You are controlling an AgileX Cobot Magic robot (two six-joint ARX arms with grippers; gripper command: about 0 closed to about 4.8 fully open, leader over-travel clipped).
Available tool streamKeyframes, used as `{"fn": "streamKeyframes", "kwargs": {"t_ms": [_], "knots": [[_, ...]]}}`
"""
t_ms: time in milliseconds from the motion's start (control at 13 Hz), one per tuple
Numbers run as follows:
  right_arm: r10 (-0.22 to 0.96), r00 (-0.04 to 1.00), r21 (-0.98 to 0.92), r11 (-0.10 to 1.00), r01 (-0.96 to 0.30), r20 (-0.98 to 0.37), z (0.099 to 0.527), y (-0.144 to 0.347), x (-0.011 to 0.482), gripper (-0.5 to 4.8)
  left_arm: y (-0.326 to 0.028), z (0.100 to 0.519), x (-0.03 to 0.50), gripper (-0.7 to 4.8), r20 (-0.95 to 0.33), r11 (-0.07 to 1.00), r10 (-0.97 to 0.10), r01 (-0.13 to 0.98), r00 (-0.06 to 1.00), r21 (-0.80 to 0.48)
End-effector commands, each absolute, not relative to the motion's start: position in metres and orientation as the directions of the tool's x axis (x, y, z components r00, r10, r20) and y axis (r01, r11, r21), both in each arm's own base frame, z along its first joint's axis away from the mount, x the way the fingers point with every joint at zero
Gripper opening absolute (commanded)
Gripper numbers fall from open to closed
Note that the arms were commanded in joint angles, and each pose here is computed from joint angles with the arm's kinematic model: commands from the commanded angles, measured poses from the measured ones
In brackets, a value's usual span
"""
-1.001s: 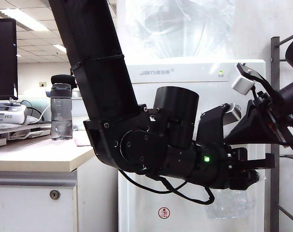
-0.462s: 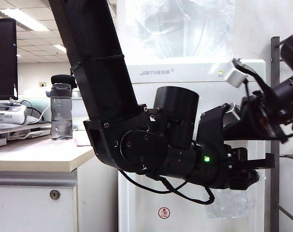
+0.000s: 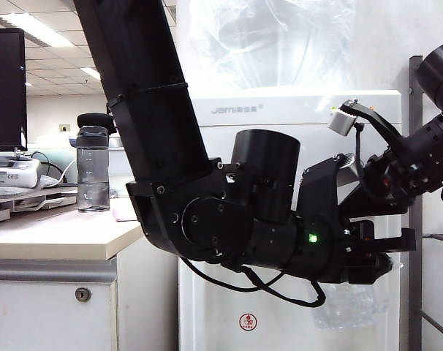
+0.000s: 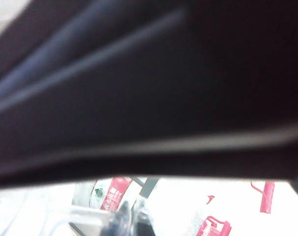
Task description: Pick up the plastic mug from the left desk, go to the cold water outlet of the water dispenser, press the vertical switch to get some water, then put the mug back on the desk.
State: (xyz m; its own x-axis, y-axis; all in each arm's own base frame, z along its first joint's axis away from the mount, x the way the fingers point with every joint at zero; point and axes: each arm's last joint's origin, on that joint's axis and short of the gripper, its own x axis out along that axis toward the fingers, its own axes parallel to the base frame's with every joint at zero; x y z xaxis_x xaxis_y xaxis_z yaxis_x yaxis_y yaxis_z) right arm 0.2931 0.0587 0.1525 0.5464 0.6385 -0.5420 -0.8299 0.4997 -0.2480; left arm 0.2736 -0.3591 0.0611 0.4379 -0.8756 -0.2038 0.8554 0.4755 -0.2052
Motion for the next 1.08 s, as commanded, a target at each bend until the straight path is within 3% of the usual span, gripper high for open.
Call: {"fn": "streamKeyframes", "kwargs": {"t_ms": [77, 462, 1078], "knots": [[0.614, 0.575, -0.221, 0.556, -0.801, -0.541, 0.1545, 0.0567, 0.2957, -0.05, -0.3618, 0.0706, 0.2740, -0.06, -0.142, 0.460, -0.887, 0.869, 0.439, -0.184], [0.699, 0.502, -0.160, 0.496, -0.853, -0.509, 0.1545, 0.0592, 0.2928, -0.05, -0.3618, 0.0706, 0.2740, -0.06, -0.142, 0.460, -0.887, 0.869, 0.439, -0.184], [0.741, 0.470, -0.143, 0.462, -0.875, -0.479, 0.1559, 0.0622, 0.2921, -0.05, -0.3617, 0.0703, 0.2741, -0.06, -0.146, 0.460, -0.887, 0.868, 0.439, -0.184]]}}
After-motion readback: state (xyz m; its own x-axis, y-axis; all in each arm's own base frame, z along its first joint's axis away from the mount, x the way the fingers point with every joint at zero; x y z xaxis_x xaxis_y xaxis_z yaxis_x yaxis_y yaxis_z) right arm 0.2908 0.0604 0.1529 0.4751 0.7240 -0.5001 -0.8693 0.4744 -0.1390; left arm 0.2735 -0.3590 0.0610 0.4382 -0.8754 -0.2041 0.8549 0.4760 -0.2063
